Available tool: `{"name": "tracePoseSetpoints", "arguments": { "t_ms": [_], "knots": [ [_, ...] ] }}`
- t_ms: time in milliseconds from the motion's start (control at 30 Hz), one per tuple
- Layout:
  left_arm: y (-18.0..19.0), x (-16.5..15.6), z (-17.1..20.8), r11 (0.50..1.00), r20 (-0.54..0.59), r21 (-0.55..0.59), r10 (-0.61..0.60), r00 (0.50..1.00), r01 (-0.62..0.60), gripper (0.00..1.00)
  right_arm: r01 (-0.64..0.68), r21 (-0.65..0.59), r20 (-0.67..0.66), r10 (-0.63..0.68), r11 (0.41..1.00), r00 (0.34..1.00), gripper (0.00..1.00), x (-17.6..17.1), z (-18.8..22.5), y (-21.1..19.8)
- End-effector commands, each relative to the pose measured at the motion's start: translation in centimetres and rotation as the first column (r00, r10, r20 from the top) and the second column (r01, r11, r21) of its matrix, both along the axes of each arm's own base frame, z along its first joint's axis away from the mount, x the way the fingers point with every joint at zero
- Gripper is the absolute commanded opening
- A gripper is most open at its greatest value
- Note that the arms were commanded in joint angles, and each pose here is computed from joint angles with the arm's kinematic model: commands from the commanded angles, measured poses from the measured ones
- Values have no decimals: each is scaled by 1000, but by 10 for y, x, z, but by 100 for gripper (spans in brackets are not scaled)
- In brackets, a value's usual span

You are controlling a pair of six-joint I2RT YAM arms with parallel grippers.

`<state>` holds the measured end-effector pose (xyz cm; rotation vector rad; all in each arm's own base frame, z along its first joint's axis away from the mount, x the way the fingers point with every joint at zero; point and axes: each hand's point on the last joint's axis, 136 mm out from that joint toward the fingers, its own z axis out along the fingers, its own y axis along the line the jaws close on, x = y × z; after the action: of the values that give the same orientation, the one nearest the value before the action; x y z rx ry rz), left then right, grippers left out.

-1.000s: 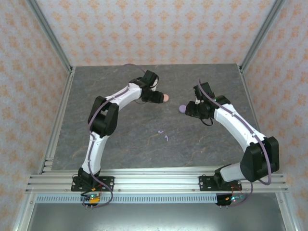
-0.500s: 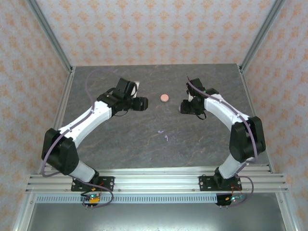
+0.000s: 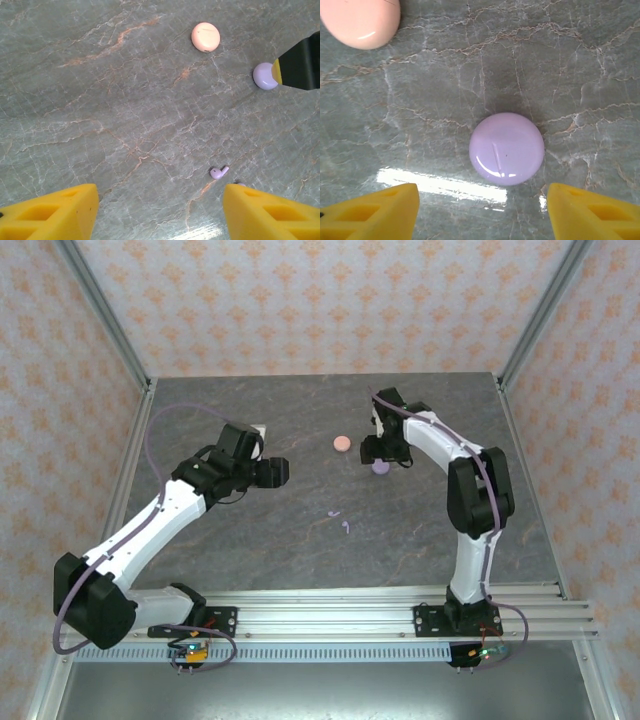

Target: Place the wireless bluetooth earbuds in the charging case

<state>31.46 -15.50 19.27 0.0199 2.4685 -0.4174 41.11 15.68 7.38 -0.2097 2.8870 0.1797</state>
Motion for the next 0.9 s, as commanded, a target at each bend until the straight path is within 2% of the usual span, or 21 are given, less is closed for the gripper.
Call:
{"name": "tracePoseSetpoints", "arguments": {
  "t_ms": [0,400,600,867],
  "knots": [
    [5,-4,-7,999,-25,20,27,999,-27,66,-10,-77,-41,7,997,999,71,0,-6,-14],
    [7,-7,-6,999,-25,22,24,999,-23,66,1,-134,-99,-15,991,995,72,16,-28,-18],
    [6,-7,-7,1000,-25,21,24,999,-24,66,3,-131,-135,-21,991,991,70,19,-39,-16],
    [6,-7,-9,999,-33,23,26,999,-25,66,22,-108,-174,-41,994,984,55,14,-49,-12]
  ]
}}
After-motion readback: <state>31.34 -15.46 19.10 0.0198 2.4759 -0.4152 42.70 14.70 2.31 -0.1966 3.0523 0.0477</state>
